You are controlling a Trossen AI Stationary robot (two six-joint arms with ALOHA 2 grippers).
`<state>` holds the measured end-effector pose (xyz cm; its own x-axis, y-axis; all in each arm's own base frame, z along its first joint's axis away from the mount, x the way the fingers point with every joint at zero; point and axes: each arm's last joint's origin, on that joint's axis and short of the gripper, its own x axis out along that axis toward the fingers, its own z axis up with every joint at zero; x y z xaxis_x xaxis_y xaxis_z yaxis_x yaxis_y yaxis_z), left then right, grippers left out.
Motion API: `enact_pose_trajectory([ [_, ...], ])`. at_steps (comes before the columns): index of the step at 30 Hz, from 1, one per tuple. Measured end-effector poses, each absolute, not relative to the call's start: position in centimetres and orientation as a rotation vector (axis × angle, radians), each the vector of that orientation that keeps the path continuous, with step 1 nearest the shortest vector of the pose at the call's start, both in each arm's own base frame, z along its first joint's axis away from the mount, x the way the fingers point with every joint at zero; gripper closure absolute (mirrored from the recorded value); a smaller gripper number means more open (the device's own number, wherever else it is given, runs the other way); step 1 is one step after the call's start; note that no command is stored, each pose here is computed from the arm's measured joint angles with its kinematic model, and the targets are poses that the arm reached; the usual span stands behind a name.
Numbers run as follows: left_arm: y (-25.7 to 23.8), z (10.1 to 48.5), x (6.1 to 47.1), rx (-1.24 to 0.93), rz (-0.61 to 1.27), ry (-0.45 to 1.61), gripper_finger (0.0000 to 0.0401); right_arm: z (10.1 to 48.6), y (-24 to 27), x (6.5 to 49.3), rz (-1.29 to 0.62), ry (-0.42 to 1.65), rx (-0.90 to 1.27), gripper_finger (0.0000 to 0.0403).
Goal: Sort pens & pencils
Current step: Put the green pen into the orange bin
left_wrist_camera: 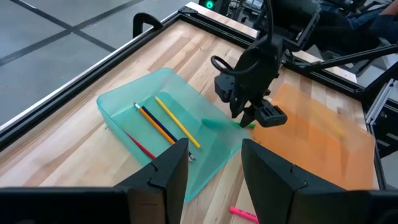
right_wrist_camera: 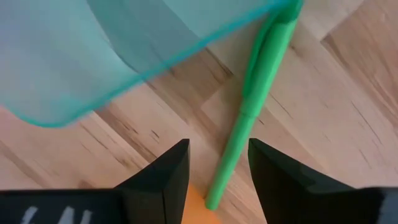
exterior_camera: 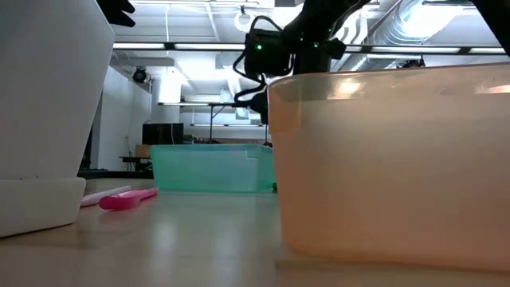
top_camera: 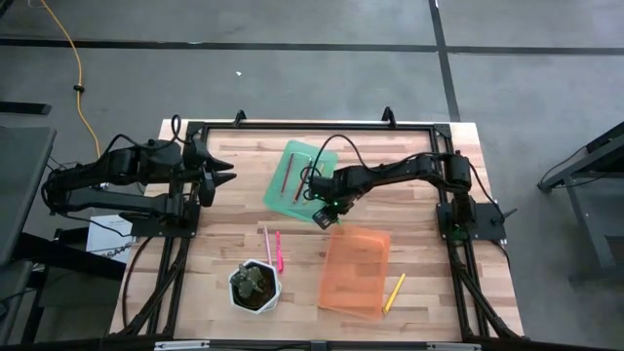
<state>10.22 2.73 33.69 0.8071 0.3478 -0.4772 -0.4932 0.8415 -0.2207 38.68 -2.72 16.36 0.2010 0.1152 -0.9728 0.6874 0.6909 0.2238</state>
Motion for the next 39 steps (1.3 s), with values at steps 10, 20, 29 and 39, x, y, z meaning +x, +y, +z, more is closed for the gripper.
enact_pose_trajectory([
  [10, 2.7, 33.7, 10.2, -0.346, 0.459, 0.438, 0.0263, 16.2, -3.5, 38.6, -0.489, 1.33, 0.724, 0.0249],
  [20, 2.7, 33.7, 10.2, -0.345, 0.463, 0.437, 0.0263, 16.2, -4.3, 38.5, -0.493, 1.329, 0.702, 0.0249],
  [29, 2.8, 33.7, 10.2, -0.343, 0.468, 0.436, 0.0263, 15.6, -4.2, 38.6, -0.458, 1.35, 0.701, 0.0249],
  [39, 2.8, 33.7, 10.2, -0.34, 0.481, 0.434, 0.0263, 14.7, -4.1, 38.8, -0.444, 1.377, 0.715, 0.0249],
])
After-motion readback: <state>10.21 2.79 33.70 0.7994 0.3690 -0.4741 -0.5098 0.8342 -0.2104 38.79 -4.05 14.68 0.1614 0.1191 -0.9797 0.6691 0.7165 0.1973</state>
